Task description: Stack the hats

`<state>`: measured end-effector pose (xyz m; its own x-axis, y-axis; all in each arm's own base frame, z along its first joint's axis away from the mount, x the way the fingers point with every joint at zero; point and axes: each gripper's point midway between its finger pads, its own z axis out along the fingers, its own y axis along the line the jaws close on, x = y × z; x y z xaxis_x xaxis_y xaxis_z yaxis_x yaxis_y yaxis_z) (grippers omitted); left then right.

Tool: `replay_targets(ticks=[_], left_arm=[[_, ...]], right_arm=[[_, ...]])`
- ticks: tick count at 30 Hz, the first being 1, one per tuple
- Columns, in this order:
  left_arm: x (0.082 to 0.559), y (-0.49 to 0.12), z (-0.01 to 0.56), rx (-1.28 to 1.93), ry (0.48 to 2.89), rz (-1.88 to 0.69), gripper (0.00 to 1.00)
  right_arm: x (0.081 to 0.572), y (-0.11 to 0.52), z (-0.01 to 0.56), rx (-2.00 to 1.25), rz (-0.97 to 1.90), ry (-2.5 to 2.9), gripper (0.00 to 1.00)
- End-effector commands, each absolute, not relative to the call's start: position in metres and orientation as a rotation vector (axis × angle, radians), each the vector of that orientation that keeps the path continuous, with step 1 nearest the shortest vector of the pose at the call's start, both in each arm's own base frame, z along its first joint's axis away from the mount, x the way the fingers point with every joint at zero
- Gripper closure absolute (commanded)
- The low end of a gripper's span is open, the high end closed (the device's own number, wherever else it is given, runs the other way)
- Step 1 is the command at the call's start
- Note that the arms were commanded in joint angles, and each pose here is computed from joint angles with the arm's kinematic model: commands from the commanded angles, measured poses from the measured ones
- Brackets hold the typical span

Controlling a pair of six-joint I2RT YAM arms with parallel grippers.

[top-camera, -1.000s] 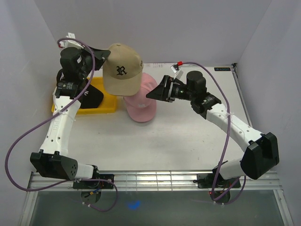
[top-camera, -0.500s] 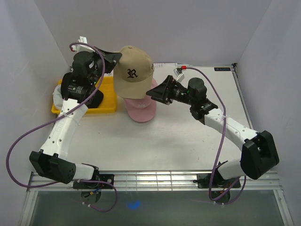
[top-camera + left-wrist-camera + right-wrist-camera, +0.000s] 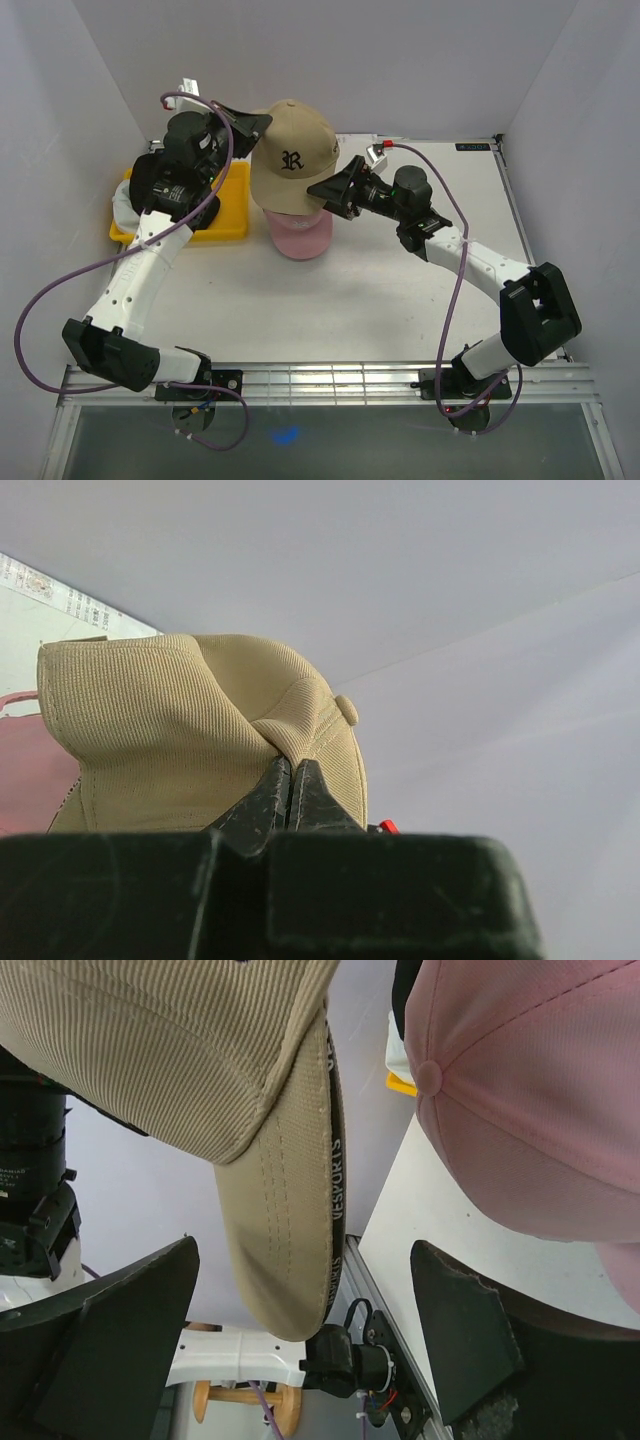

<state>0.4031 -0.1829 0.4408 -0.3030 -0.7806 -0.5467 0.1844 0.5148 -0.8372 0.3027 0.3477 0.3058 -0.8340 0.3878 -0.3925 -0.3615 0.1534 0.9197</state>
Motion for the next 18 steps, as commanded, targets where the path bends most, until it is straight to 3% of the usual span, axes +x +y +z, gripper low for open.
replay_targets(ticks=[1, 10, 17, 18], left_arm=[[0.39, -0.179, 0.464, -0.499, 1.532, -1.066, 1.0], [0.384, -0.178, 0.441, -0.499, 1.572, -1.042, 1.0], [0.381, -0.176, 0.435, -0.488, 1.579, -1.028, 1.0], [0.38, -0.176, 0.436, -0.485, 1.578, -1.027, 1.0]], right_arm=[[0.305, 0.347, 0.331, 0.009, 1.782, 1.756, 0.08], [0.303, 0.345, 0.339, 0.006, 1.797, 1.727, 0.0], [0.301, 0.347, 0.336, -0.006, 1.815, 1.737, 0.32], [0.3, 0.348, 0.336, -0.017, 1.821, 1.739, 0.4]])
